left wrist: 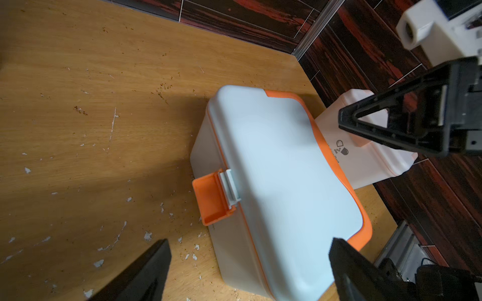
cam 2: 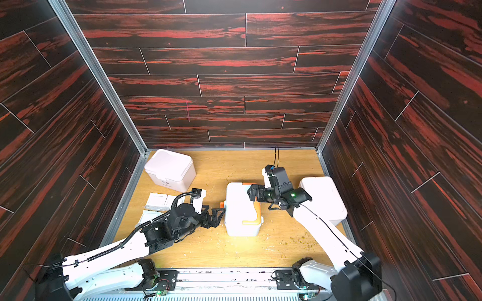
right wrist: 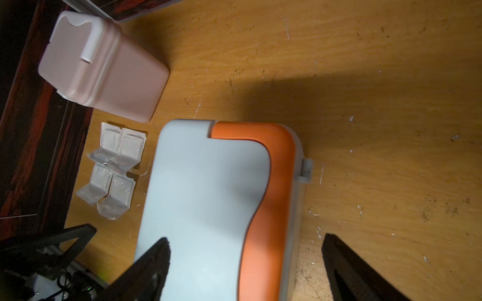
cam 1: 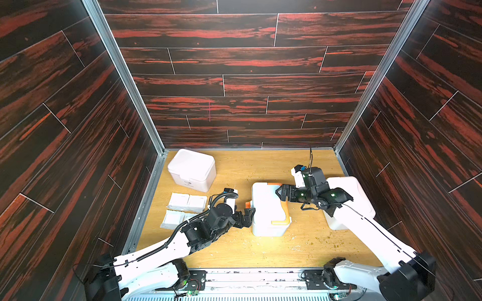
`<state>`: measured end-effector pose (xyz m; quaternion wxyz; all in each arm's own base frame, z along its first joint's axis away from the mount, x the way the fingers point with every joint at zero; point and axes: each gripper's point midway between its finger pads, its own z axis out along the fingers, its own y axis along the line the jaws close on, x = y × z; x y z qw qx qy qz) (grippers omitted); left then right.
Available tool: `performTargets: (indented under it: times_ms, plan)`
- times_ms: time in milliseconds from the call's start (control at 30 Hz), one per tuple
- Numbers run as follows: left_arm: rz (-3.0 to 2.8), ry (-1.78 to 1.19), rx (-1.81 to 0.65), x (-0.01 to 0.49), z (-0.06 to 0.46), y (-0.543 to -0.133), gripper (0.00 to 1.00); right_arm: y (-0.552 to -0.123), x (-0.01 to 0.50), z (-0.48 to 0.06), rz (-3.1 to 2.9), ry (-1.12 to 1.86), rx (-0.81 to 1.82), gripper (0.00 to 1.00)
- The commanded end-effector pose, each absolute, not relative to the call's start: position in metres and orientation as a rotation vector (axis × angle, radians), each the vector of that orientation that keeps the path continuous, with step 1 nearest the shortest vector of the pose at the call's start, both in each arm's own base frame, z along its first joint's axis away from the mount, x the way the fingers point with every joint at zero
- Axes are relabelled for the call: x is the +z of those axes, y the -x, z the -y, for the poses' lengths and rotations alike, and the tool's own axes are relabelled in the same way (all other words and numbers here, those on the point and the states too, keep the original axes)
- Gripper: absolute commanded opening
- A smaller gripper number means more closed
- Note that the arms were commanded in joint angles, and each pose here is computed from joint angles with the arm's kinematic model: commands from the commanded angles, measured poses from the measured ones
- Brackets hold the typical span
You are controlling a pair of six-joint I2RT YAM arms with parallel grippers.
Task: Open first aid kits and take out gauze
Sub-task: Adjust the first aid kit at the center of the board.
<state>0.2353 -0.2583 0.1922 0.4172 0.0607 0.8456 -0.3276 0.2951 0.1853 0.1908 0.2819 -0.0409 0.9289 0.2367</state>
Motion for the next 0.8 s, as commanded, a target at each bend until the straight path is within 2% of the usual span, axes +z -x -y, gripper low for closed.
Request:
performTargets:
  times_ms: [0, 233, 400, 600, 767]
  plan:
    - [-2.126, -0.093, -0.876, 0.194, 0.256, -0.239, 0.99, -0.295, 0.179, -0.205, -2.516, 0.180, 0.758, 0.92]
    - [-2.124, 0.011, -0.993, 0.183, 0.245, -0.246, 1.00, -0.301, 0.179, -0.244, -2.491, 0.302, 1.002, 0.88]
    - [-2.128, 0.034, -1.025, 0.176, 0.246, -0.250, 0.99, -0.305, 0.190, -0.253, -2.459, 0.346, 1.052, 0.88]
    - [-2.121, 0.100, -1.040, 0.169, 0.237, -0.254, 1.00, -0.311, 0.195, -0.220, -2.461, 0.257, 0.773, 0.87]
    - [-2.104, 0.142, -1.117, 0.164, 0.234, -0.256, 1.00, -0.290, 0.210, -0.230, -2.411, 0.403, 0.636, 0.85]
